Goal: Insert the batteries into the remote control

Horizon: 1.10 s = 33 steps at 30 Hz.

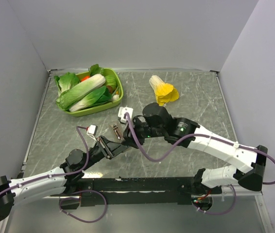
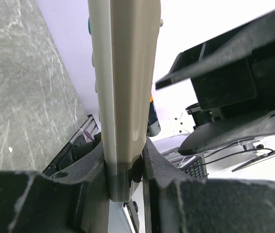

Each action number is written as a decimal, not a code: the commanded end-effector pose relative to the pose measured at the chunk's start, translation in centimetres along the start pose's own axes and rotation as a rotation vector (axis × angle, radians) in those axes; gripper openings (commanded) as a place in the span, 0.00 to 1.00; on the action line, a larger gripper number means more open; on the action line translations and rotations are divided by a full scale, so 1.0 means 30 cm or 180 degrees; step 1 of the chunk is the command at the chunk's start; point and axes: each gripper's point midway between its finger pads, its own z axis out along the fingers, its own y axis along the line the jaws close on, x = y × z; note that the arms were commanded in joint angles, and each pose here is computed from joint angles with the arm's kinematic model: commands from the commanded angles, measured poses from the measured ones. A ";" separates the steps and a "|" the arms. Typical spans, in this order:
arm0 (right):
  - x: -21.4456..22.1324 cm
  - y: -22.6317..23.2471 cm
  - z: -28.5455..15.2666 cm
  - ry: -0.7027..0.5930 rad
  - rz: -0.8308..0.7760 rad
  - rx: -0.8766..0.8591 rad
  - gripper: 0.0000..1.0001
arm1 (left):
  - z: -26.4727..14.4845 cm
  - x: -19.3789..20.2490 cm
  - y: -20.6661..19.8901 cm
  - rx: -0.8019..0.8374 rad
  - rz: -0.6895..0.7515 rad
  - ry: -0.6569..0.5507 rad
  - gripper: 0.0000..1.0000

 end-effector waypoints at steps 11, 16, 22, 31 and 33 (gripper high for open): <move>-0.058 0.020 -0.002 -0.0482 -0.1269 -0.0501 0.48 | 0.007 0.005 -0.109 0.0345 0.0087 0.0094 0.01; -0.054 0.011 0.011 -0.0431 -0.1352 -0.0570 0.46 | 0.010 0.008 -0.119 0.0373 0.0092 0.0121 0.01; -0.022 0.013 0.036 -0.0318 -0.1349 -0.0712 0.45 | 0.009 0.009 -0.117 0.0364 0.0106 0.0123 0.01; 0.002 -0.004 0.063 -0.0252 -0.1292 -0.0730 0.43 | 0.009 0.009 -0.131 0.0399 0.0122 0.0137 0.01; 0.010 -0.010 0.071 -0.0222 -0.1277 -0.0721 0.42 | 0.011 0.010 -0.136 0.0416 0.0128 0.0142 0.01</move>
